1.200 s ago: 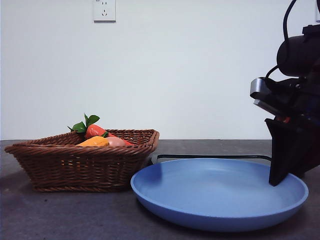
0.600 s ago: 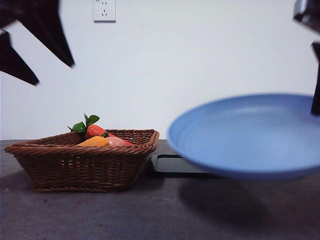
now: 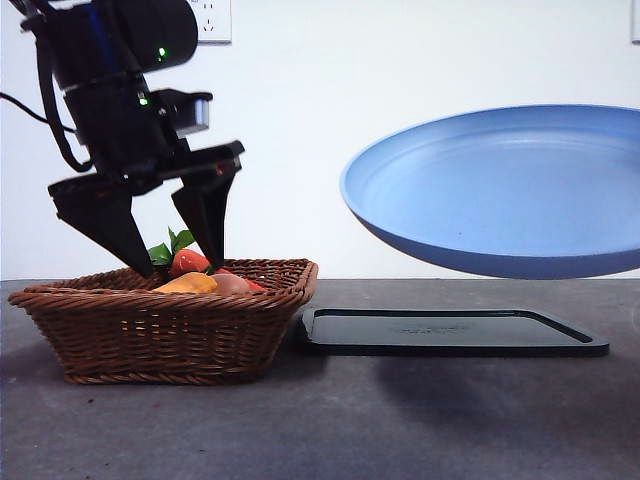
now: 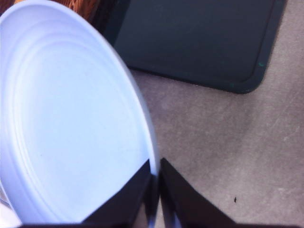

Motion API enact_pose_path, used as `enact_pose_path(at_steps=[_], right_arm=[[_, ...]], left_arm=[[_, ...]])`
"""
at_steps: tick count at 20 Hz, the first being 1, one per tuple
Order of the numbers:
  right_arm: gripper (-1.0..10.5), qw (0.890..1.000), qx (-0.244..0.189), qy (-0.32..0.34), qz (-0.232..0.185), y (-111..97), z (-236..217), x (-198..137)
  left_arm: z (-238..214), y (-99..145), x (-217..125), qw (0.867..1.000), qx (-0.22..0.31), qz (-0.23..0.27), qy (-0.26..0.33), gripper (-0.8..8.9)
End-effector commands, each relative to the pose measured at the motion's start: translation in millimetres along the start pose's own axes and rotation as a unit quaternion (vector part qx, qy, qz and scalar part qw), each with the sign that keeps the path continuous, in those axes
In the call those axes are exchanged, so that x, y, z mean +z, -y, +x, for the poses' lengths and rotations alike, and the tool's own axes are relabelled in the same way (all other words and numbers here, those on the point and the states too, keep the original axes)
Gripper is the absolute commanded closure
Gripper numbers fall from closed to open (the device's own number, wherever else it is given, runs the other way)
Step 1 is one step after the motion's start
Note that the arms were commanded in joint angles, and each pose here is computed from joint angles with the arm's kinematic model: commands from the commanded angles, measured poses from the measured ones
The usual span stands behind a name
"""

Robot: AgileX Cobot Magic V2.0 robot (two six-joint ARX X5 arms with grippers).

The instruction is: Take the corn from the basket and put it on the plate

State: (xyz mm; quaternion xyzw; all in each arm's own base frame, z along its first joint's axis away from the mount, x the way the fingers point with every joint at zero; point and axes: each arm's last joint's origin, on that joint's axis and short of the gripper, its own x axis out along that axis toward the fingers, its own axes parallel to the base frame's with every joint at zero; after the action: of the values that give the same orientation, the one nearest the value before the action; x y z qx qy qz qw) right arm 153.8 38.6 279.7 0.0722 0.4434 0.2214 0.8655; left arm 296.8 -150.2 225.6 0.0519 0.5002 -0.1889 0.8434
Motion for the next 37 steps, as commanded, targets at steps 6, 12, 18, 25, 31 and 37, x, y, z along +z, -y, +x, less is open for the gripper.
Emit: enact_pose_path(at_steps=[6,12,18,25,31,37], right_arm=[[9.4,1.0,0.005,0.01,0.002,-2,-3,4],[9.4,1.0,0.005,0.011,0.001,-2,-3,4],[9.4,1.0,0.005,0.013,0.001,-2,-3,5],[9.4,1.0,0.005,0.014,0.001,-2,-2,5],[9.4,0.999,0.004,-0.007,0.033,6,21,17],[9.4,0.991,0.05,-0.051,0.113,31,68,32]], left_arm=[[29,2,3,1.0,0.003,0.002,-0.016,4.1],[37,10,2,1.0,-0.003,0.012,-0.019,4.65],[42,17,-1,0.999,-0.006,0.021,-0.029,5.93],[35,17,1,0.999,-0.007,0.02,-0.025,6.46],[-24,29,35,0.996,-0.071,0.019,0.058,6.45],[-57,63,39,0.965,-0.24,0.06,0.091,6.45]])
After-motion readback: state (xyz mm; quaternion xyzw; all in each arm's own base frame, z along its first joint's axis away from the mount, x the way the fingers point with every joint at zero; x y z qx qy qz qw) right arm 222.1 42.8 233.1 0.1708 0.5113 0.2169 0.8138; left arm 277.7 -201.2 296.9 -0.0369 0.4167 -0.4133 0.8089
